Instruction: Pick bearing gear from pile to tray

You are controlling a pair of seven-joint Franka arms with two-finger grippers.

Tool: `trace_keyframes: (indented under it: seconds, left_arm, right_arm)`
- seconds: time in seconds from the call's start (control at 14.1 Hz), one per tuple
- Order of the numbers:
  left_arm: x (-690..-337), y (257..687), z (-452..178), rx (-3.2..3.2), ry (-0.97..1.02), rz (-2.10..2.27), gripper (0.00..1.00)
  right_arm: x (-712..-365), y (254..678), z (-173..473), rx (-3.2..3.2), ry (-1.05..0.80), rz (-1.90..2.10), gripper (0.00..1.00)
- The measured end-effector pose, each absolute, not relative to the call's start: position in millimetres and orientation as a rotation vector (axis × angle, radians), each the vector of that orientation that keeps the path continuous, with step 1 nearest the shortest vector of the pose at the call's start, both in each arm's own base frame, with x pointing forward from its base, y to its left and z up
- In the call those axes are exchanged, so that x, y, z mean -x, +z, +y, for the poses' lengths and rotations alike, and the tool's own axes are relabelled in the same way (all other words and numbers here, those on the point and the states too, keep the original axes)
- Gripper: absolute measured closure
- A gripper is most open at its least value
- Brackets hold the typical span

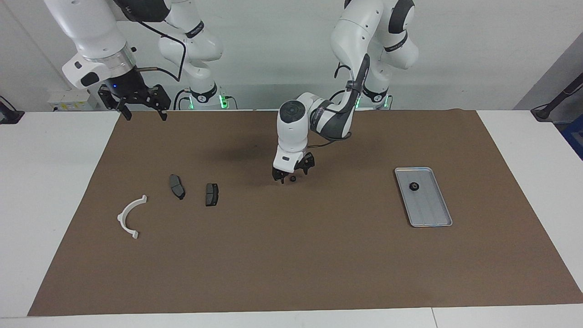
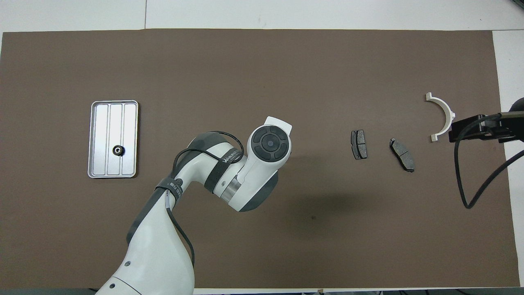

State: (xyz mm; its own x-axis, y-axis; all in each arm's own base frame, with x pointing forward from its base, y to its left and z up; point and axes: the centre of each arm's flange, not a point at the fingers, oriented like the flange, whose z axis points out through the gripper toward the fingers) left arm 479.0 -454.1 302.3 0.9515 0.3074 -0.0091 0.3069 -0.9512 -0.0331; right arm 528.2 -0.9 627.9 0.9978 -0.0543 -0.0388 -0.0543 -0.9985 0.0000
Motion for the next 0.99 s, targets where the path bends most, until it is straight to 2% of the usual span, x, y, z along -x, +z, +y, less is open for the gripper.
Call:
trace_keyframes:
  seconds: [0.64, 0.71, 0.78, 0.99]
  left_arm:
    - [-478.3, 293.3, -456.1, 3.05, 0.025, -0.606, 0.0]
    - [-477.6, 292.4, -457.0, 3.049, 0.025, -0.613, 0.03]
    - [-476.3, 291.9, -458.5, 3.048, 0.024, -0.62, 0.1]
    - [-471.4, 290.4, -463.5, 3.045, 0.025, -0.628, 0.1]
  right_arm:
    - [-527.5, 631.5, -3.5, 3.137, 0.043, 0.093, 0.0]
    - [-527.3, 632.0, -4.0, 3.137, 0.041, 0.095, 0.0]
    - [-527.1, 632.3, -5.6, 3.137, 0.041, 0.099, 0.0]
    - [-526.6, 632.4, -16.7, 3.149, 0.042, 0.128, 0.0]
